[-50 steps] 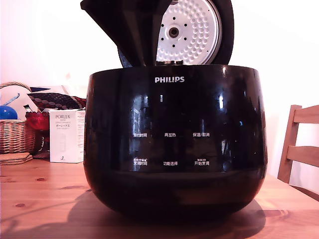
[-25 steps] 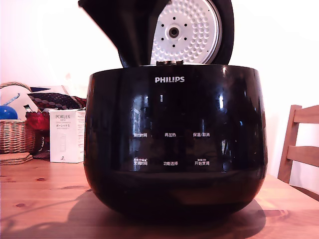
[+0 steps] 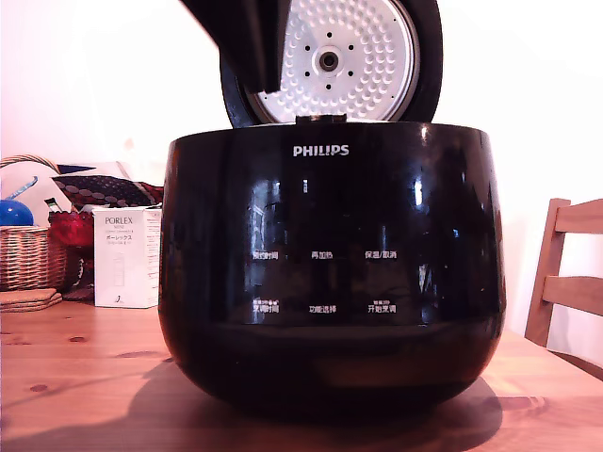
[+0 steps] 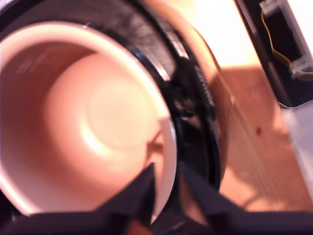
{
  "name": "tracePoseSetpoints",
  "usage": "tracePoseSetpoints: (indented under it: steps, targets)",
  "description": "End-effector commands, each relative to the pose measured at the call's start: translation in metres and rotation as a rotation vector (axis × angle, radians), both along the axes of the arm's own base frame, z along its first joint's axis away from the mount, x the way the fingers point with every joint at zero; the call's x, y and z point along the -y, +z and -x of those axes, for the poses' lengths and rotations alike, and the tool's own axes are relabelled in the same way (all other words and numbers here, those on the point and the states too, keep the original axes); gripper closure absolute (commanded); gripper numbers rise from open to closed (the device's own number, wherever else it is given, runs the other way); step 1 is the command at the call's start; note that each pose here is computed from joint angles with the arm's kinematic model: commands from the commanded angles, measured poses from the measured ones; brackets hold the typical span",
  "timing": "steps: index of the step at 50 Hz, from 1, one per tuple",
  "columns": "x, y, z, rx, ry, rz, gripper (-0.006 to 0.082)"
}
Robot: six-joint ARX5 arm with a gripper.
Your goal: Place the pot you are holding inside the rice cooker
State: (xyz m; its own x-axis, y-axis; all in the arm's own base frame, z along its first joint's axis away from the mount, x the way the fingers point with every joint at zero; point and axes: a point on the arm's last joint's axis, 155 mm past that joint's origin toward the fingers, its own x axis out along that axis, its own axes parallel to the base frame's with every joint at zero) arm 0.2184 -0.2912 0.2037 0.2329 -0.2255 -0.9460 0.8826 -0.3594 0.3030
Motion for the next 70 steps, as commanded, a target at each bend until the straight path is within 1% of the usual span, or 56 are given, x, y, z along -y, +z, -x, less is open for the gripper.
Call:
tracePoseSetpoints:
  steps: [1,2,4,5,6,8,9,11,13,14,15,16,18,19,21,23,25,26,29,36,53,64,70]
  targets:
    - [0.001,0.008,-0.01,0.005,0.082,0.042,0.0786]
    - [0.001,0.008,-0.012,-0.003,0.136,0.059,0.0786]
    - [-0.001,0.01,-0.018,0.002,0.161,0.072,0.0786]
    - [-0.001,0.011,-0.021,-0.008,0.223,0.094,0.0786]
    - [-0.002,0.012,-0.025,-0.009,0.253,0.107,0.0786]
    - [-0.004,0.014,-0.031,-0.003,0.268,0.122,0.0786]
    - [-0.005,0.015,-0.035,-0.017,0.35,0.15,0.0786]
    - [-0.008,0.017,-0.043,-0.01,0.375,0.165,0.0786]
    - [-0.01,0.021,-0.049,-0.027,0.454,0.211,0.0786]
    - [-0.011,0.023,-0.054,-0.018,0.464,0.224,0.0786]
    - [-0.009,0.026,-0.054,-0.036,0.461,0.251,0.0786]
    - [-0.009,0.028,-0.058,-0.053,0.521,0.284,0.0786]
    - [-0.013,0.036,-0.066,-0.04,0.544,0.32,0.0786]
    - [-0.011,0.04,-0.067,-0.058,0.571,0.357,0.0786]
    - [-0.015,0.049,-0.075,-0.04,0.595,0.396,0.0786]
    - [-0.015,0.06,-0.082,-0.041,0.631,0.461,0.0786]
    - [-0.019,0.072,-0.089,-0.014,0.645,0.506,0.0786]
    - [-0.017,0.078,-0.09,-0.03,0.669,0.549,0.0786]
    - [-0.022,0.095,-0.098,-0.018,0.704,0.623,0.0786]
    - [-0.044,0.122,-0.115,0.02,0.784,0.736,0.0786]
    - [-0.114,0.15,-0.148,0.121,0.977,0.83,0.0786]
    - [-0.143,0.166,-0.162,0.21,1.037,0.87,0.0786]
    - [-0.151,0.167,-0.165,0.223,1.055,0.873,0.0786]
